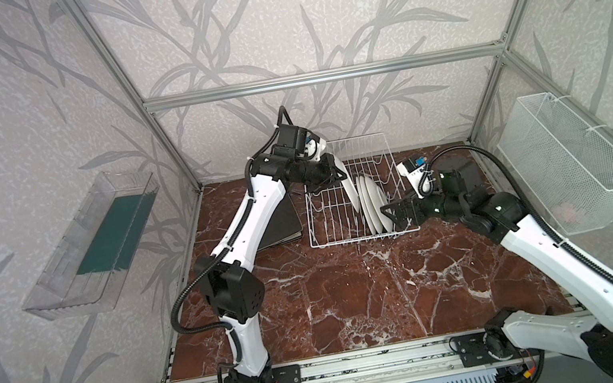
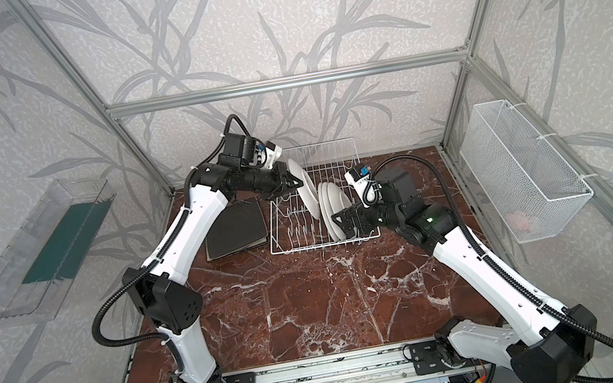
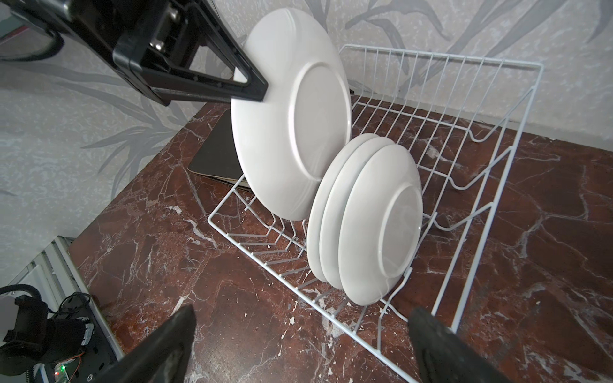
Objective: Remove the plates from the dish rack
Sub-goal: 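Lift the flower plate up out of the rack with the left gripper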
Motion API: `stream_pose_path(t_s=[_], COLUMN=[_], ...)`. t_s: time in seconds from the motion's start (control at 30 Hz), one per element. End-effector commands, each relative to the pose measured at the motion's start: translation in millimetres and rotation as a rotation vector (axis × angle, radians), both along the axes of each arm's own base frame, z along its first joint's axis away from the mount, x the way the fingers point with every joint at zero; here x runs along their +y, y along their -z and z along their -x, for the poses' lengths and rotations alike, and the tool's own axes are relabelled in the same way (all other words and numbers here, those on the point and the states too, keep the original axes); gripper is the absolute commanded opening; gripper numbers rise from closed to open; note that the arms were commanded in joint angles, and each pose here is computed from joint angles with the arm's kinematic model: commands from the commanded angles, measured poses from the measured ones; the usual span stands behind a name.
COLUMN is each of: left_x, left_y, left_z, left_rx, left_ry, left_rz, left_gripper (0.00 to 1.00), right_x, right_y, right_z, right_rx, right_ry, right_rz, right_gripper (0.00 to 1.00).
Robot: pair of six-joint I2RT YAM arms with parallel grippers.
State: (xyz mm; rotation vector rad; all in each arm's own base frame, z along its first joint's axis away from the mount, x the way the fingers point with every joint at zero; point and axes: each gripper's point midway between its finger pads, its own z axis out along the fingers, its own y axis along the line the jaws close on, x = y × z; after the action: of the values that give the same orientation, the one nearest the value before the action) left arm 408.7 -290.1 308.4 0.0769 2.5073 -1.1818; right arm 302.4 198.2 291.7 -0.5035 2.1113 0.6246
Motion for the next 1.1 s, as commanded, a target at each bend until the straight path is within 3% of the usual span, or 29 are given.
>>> stream_pose_path(t_s=[0.0,0.43,0.73,1.07], left_x=[8.9,33.1,67.8,98.5], left_y=[-36.7,-58.7,-78.9,-99.1], left_z=[5.4,5.7,10.6,19.7], left_rx=[-0.115,-0.209,-0.382,-0.630], left_ry=[-0.013,-0.065,-0.058,-0.034], left_rz=[0.025,-0.040,-0.293,-0.568], left_gripper=[0.00,0.00,0.00,0.00], right_x=[1.4,3.0,5.0,6.2], right_y=[-5.7,-10.9,-21.2,-32.9], right_z=[-1.9,-2.5,-4.4,-12.2], right_rx=[-0.011,-0.009,0.023,0.133], right_ry=[-0.001,0.003,0.028,0.081], right_rz=[-0.026,-0.049,-0.104,-0.249], right_gripper=[0.99,0.99,0.99,0.99])
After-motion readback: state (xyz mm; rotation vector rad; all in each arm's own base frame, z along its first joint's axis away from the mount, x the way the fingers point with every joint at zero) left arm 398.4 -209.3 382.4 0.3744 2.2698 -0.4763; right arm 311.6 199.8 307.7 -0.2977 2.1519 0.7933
